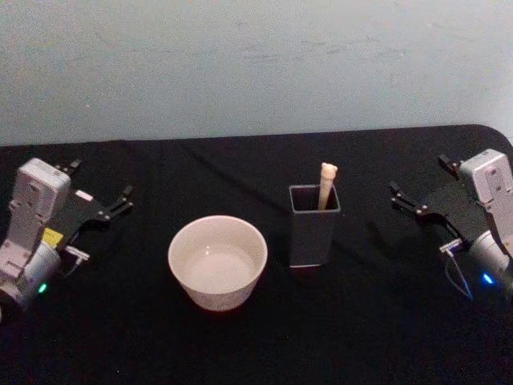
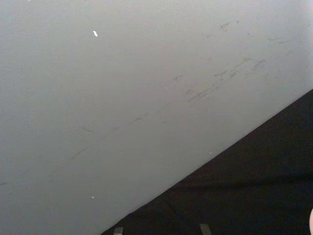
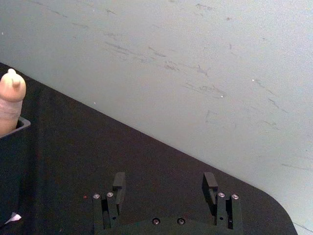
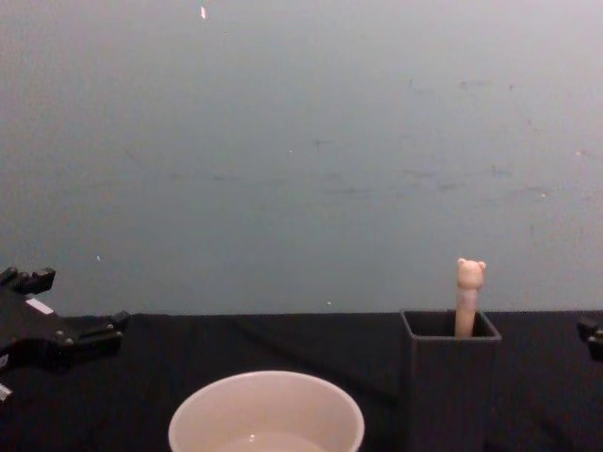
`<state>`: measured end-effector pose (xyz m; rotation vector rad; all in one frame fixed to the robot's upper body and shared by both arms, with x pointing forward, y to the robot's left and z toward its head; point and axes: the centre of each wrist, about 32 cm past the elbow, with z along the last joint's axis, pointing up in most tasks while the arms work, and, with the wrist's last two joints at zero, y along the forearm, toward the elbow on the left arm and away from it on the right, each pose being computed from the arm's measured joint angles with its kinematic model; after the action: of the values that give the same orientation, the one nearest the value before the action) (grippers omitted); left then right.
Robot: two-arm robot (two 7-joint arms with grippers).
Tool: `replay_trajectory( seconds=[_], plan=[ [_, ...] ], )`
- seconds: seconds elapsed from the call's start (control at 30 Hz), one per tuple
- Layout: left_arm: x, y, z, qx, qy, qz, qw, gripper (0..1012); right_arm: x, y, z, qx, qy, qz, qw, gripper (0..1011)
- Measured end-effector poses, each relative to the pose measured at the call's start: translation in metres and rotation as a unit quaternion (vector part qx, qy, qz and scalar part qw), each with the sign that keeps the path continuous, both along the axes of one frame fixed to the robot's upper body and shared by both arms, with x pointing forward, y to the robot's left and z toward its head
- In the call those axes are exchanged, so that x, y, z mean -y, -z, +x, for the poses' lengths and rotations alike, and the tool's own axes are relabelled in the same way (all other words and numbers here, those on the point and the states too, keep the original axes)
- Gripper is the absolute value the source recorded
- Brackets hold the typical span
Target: Pick up the stirring spoon with one hand, stir inside the cup, then place it back in its original position.
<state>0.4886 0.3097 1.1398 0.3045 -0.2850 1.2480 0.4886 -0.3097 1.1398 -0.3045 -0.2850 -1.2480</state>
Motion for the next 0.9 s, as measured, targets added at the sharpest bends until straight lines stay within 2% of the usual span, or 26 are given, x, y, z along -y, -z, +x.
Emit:
replay_trajectory(
  seconds=[0.9],
  plan=[
    [0.0, 0.0, 0.0, 0.0, 0.0, 0.0, 1.0, 1001, 0.0, 0.0, 0.0, 0.0, 0.0, 0.0, 1.0, 1002]
  ],
)
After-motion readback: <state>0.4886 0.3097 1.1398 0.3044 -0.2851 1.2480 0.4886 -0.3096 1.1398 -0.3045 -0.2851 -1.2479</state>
